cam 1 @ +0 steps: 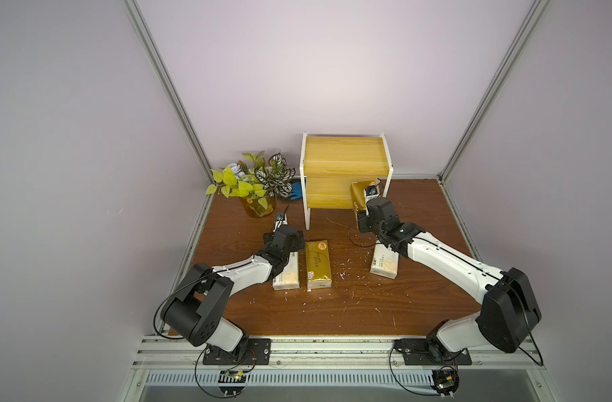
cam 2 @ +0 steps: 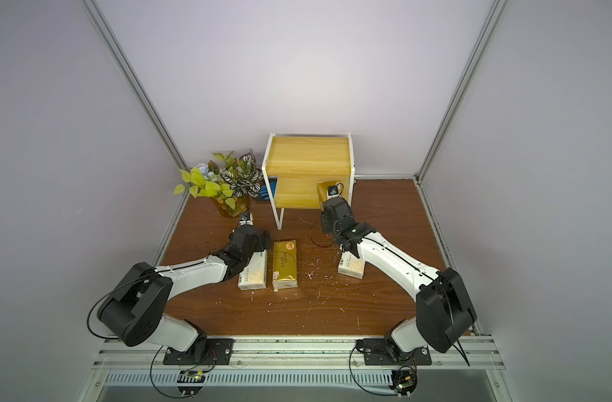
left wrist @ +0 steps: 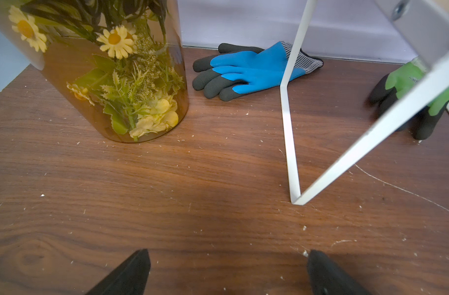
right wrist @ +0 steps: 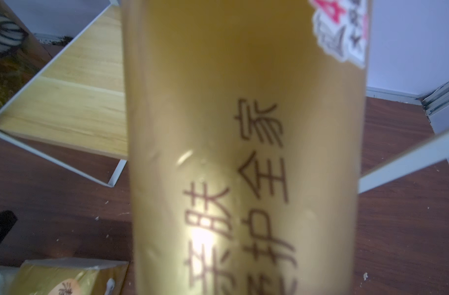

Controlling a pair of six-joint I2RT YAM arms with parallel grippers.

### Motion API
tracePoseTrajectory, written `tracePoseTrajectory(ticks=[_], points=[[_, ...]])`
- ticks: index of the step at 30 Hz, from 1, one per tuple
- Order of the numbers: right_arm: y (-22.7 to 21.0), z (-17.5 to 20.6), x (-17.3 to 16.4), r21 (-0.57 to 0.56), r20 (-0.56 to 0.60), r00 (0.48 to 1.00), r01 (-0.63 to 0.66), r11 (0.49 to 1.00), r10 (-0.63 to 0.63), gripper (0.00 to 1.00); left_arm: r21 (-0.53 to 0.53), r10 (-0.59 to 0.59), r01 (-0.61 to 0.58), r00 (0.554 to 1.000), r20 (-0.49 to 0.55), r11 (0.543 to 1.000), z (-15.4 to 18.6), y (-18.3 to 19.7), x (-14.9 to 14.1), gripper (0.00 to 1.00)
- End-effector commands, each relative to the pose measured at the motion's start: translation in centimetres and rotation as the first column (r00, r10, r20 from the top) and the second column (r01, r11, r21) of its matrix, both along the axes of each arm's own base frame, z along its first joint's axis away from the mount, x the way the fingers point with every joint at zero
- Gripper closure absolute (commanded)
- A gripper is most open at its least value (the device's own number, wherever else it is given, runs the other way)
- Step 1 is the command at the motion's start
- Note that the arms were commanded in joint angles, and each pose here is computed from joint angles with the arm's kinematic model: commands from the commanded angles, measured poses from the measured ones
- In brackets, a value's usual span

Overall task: Place the tissue boxes on the shelf by color
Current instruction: Place a box of tissues on the shelf.

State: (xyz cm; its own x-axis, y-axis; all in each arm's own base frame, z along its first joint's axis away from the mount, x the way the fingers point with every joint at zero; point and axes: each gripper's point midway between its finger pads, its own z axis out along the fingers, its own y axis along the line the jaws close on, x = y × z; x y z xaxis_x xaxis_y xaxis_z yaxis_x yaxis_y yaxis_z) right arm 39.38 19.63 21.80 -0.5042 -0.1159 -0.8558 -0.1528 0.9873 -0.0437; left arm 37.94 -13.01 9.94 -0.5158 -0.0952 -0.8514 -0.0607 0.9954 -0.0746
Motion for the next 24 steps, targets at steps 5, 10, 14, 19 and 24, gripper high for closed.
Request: tracePoseTrajectory(ticks=[5,10,14,19,24], points=[[0.2,3.9,2.7,0.072,0.147,0.989,0.022,0.997,-0.033,0.62,-0.004,-0.004,0.004,1.000,-0.004,1.000,0.5,-0.5,0.2,0.00],[0.1,4.6,3.8,0.104,0.188,0.980,0.048,0.993,-0.067,0.61,0.003,-0.008,0.008,1.000,-0.008,1.000,0.6,-0.8,0.5,0.00],[0.2,5.1,4.6,0.115,0.212,0.973,0.064,0.991,-0.087,0.60,0.009,-0.012,0.012,1.000,-0.010,1.000,0.6,-0.9,0.8,0.00],[-0.1,5.8,5.1,0.130,0.239,0.963,0.097,0.987,-0.126,0.40,0.012,-0.020,0.020,1.000,-0.013,1.000,0.6,-1.1,1.0,0.00],[-0.8,6.4,5.3,0.135,0.271,0.949,0.129,0.982,-0.162,0.23,0.006,-0.034,0.034,0.999,-0.024,0.999,0.3,-1.6,1.2,0.00]])
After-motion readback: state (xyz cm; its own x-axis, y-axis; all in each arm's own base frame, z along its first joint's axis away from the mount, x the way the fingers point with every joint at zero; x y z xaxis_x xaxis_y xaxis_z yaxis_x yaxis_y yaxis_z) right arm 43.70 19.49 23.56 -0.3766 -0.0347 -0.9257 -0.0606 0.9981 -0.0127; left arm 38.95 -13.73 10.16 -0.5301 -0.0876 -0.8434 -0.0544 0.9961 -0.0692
